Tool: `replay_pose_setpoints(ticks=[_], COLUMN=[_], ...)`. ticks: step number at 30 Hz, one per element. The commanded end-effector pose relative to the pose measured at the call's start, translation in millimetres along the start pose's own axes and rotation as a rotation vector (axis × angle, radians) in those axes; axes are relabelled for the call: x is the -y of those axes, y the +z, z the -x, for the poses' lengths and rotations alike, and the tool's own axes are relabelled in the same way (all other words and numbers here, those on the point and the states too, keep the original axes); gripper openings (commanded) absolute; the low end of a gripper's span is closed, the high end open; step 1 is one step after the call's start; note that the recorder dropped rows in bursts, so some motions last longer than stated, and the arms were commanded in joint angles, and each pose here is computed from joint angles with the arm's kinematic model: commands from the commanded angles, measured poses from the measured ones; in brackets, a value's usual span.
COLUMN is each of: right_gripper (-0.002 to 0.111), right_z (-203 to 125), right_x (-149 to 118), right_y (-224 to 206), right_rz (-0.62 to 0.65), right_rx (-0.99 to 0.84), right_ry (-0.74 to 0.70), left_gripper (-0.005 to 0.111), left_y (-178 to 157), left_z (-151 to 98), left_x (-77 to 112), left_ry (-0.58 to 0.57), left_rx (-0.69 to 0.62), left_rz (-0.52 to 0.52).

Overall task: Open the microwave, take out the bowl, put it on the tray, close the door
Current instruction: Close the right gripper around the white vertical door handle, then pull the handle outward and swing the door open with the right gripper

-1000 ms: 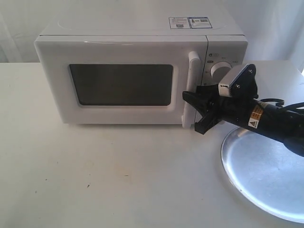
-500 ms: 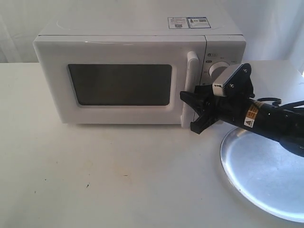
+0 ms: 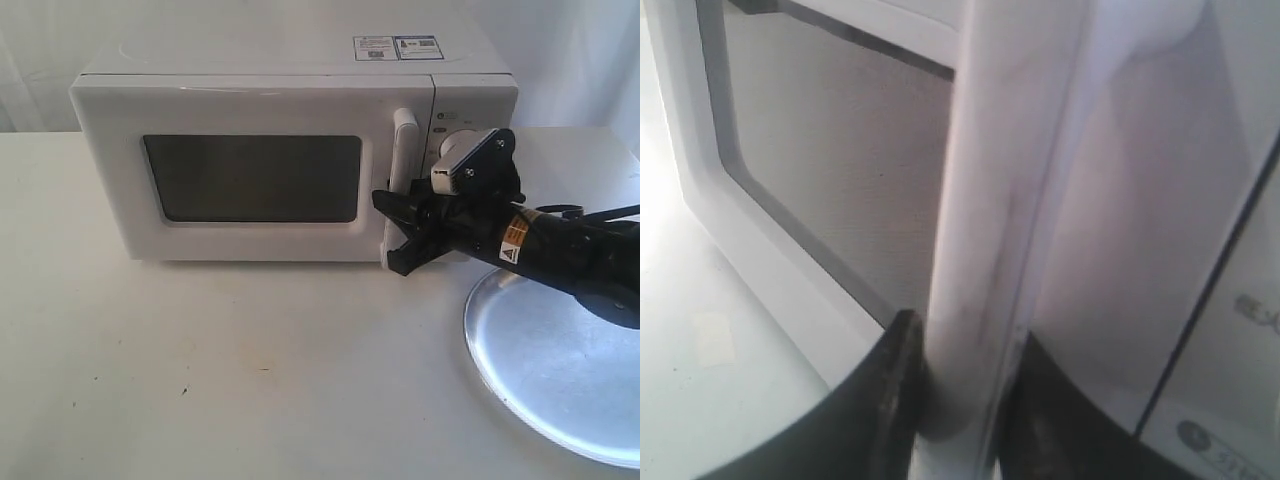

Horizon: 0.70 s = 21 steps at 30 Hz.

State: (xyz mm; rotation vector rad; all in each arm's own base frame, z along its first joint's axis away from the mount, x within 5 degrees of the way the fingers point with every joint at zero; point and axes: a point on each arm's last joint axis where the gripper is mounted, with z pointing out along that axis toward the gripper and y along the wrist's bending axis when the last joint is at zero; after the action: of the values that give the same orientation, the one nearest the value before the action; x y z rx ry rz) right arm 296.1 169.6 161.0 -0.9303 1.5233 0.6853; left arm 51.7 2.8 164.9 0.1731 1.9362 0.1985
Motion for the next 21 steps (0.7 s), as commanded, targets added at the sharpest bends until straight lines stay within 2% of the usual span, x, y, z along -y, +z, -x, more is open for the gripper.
replay_pose_setpoints(ticks=[1,6,11,21], right_gripper=[0.0,0.0,0.0,0.0], right_z=[2.0,6.3,8.1,37.9], right_x=[-89.6,-90.5,-109.3,-123.3], right_y=[-15.8,-17.3,-15.1,-32.6], right_rz=[0.816,0.819,0.899,0.943], right_rx=[0.033,0.028,0.035,0.072], right_ry=[-0.393,-0.383,-0.41,-0.511], left_gripper=[0.0,0.0,0.0,0.0], left_y=[-0.6,-0.6,-0.6,-0.6], left_z=[1.3,1.3,1.3,1.5], left_x=[-0.1,-0.1,-0.1,-0.2], left_ry=[-0.006,-0.006,-0.006,-0.006], left_rx=[0.006,0.006,0.006,0.008], left_rz=[-0.001,-0.001,-0.001,0.0])
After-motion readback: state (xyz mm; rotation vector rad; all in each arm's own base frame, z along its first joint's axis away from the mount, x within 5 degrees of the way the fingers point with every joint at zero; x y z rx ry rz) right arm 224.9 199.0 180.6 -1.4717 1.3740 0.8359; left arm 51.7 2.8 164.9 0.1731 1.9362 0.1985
